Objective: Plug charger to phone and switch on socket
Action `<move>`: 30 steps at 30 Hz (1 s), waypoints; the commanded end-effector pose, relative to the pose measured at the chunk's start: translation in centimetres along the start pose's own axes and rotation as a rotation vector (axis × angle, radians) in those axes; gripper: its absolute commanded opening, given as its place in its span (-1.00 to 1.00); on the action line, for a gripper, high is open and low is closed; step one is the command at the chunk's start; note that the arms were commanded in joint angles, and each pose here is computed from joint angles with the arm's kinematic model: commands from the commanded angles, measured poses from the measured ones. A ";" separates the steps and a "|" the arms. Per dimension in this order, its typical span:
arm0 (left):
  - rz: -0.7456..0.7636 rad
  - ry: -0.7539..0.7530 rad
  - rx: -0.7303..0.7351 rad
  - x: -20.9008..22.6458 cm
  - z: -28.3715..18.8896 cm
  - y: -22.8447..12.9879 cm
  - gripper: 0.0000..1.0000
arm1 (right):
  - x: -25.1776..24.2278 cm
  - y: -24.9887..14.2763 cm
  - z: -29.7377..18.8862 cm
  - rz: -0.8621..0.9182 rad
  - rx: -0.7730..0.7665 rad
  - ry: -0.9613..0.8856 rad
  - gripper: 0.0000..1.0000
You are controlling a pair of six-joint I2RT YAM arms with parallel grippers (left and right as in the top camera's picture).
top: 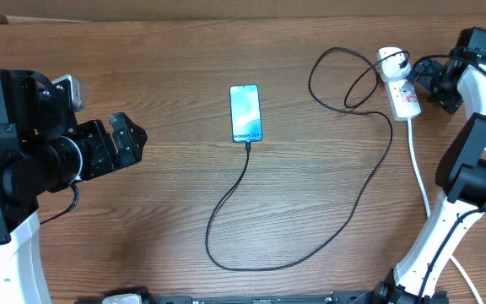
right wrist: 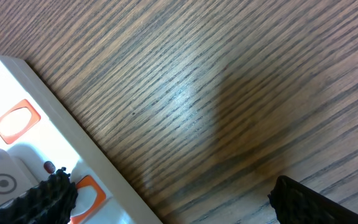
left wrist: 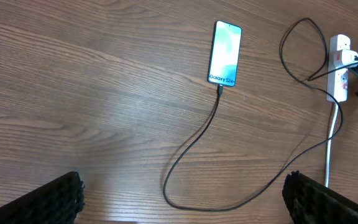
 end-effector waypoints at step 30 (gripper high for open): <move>0.012 0.001 0.002 0.1 0.0 -0.1 1.00 | 0.0 -2.1 0.6 -0.065 0.078 0.002 1.00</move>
Point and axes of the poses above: each gripper's point midway between its finger pads, its own z axis out along the fingers, its own x axis along the line the jaws close on, y = z × x, the point moved 1 cm from there along -z, back along the fingers, and after that the axes turned 1 degree about z, right-handed, at the moved point
